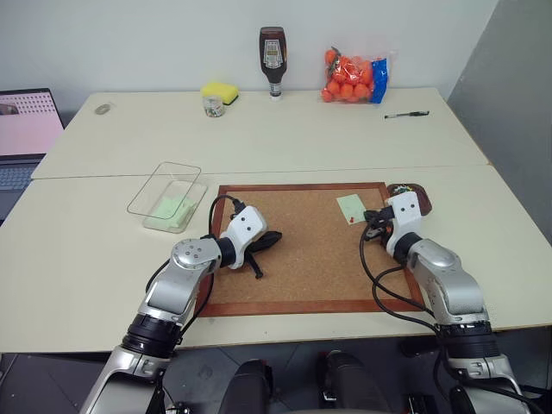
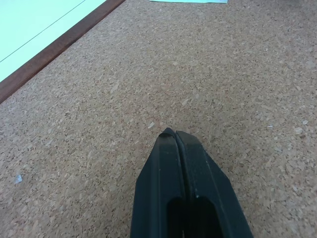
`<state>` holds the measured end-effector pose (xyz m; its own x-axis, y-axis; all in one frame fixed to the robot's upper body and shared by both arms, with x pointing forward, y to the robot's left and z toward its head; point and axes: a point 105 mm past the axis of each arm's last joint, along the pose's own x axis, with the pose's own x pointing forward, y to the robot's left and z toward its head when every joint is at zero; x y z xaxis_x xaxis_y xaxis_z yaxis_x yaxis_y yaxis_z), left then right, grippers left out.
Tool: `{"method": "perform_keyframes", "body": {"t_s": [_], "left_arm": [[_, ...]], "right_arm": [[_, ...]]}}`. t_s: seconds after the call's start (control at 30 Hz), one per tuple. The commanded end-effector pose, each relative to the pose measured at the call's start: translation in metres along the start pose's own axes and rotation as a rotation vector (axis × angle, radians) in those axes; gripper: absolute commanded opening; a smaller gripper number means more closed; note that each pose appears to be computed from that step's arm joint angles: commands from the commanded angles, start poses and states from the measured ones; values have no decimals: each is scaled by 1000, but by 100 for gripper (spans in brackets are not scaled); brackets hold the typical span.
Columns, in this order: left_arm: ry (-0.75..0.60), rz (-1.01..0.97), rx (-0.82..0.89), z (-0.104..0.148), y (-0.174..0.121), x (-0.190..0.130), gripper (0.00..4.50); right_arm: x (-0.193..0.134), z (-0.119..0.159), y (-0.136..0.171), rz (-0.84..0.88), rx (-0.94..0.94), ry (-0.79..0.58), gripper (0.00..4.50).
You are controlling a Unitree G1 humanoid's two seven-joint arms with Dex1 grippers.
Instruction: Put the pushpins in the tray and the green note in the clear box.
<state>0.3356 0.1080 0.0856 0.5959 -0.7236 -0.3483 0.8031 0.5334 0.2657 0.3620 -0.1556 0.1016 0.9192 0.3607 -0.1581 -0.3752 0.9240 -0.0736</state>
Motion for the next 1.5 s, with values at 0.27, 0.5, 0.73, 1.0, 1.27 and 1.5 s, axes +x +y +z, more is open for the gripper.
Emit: {"method": "perform_keyframes", "body": {"t_s": [0.27,0.5,0.73,1.0,1.27,1.5], "left_arm": [[49,-20,4,-12,-6,0,0],[48,-19,3,-12,-6,1,0],[43,-24,8,-10,-6,2,0],[43,-21,11,-10,-5,1,0],[41,-12,4,-10,-1,0,0],[32,-5,12,-6,4,-1,0]], "right_arm": [[-15,46,-17,-99,-29,-182,6],[-19,40,-59,-271,-74,-125,6],[-9,30,-88,-352,-50,-58,6],[-2,23,-92,-351,-1,-39,98],[-2,28,-83,-315,-22,-62,202],[-6,31,-78,-308,-25,-84,202]]}}
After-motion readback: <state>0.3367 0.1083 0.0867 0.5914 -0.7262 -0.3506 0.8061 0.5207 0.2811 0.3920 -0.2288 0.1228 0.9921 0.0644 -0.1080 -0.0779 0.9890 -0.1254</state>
